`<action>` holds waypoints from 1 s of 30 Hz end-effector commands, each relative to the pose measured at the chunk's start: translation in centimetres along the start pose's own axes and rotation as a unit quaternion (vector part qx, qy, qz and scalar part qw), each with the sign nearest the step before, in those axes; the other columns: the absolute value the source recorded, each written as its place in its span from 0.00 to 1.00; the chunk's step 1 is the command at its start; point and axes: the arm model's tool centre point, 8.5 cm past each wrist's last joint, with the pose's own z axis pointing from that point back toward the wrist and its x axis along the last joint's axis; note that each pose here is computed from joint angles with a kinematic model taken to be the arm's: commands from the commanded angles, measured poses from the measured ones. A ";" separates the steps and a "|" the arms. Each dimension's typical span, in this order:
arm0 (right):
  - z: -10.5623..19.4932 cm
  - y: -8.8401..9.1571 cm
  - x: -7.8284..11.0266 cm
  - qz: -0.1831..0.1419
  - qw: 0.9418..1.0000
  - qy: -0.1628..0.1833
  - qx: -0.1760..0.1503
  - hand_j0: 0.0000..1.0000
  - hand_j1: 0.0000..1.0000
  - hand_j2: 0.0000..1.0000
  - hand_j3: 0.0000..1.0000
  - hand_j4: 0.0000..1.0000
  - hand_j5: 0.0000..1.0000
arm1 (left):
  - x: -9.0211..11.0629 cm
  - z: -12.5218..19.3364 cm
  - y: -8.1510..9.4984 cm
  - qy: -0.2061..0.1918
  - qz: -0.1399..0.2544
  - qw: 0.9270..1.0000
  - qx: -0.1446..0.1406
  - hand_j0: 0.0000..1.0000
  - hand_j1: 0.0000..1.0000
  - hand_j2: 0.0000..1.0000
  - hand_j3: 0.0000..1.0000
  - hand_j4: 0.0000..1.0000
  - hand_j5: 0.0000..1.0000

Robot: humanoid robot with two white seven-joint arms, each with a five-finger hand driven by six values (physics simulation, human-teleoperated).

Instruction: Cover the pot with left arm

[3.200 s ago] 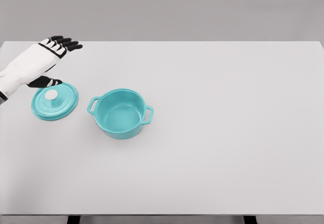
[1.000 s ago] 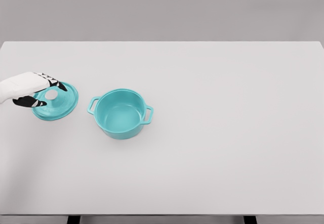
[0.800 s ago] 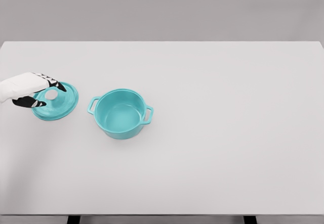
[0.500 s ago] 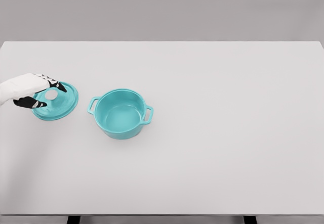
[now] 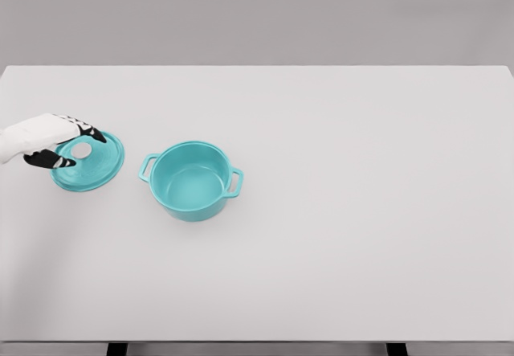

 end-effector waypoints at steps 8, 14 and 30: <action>0.0 0.0 0.0 0.000 1.000 0.000 0.000 1.00 1.00 1.00 1.00 1.00 1.00 | -0.2 -0.3 -0.6 0.004 0.009 1.000 -0.005 0.73 0.73 0.73 0.73 0.73 0.73; 0.0 0.0 0.0 0.000 1.000 -0.001 0.000 1.00 1.00 1.00 1.00 1.00 1.00 | -0.1 -0.4 -0.6 0.003 0.008 1.000 -0.004 0.64 0.64 0.64 0.64 0.64 0.64; 0.0 0.0 0.0 0.000 1.000 -0.001 0.000 1.00 1.00 1.00 1.00 1.00 1.00 | 0.0 -0.3 -0.3 0.000 0.009 1.000 0.001 0.55 0.55 0.55 0.55 0.55 0.55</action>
